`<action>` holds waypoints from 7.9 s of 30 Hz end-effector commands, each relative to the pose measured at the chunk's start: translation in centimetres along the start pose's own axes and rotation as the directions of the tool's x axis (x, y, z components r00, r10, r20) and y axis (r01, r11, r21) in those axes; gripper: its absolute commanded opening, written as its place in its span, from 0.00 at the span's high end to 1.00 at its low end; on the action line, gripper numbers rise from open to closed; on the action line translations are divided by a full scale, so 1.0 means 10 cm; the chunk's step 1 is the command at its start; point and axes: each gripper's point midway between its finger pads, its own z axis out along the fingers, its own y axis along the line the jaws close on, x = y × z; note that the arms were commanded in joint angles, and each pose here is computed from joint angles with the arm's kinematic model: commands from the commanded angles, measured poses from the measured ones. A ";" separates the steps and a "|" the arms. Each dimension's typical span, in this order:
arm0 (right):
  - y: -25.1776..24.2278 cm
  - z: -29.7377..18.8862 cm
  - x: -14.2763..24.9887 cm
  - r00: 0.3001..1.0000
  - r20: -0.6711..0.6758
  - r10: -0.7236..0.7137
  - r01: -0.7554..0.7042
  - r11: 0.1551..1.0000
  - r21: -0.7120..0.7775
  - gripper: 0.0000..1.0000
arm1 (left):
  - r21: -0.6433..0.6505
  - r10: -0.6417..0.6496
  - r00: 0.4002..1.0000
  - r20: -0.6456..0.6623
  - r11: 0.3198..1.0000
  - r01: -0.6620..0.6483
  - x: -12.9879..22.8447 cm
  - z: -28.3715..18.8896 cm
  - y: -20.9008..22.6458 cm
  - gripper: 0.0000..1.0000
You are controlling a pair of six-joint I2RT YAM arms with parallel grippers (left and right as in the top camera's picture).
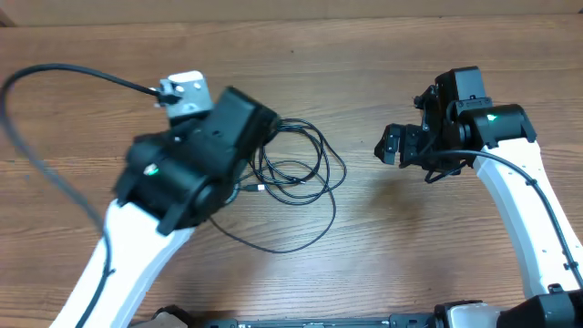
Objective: Untangle cables
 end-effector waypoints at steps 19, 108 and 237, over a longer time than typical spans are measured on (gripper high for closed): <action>0.45 0.95 0.17 0.990 -0.076 0.117 -0.133 0.958 -0.253 0.00 | -0.027 -0.085 0.996 -0.025 0.996 0.084 0.16 0.17 -0.01 0.00; 0.79 1.74 -0.05 0.993 -0.062 0.104 -0.119 0.934 -0.337 0.00 | -0.023 -0.020 0.997 -0.068 1.000 0.018 0.40 0.48 -0.20 0.00; 1.52 1.51 0.33 0.993 -0.111 0.047 -0.088 0.914 -0.396 0.96 | -0.084 0.037 0.999 -0.034 0.996 -0.040 0.19 0.63 0.01 0.00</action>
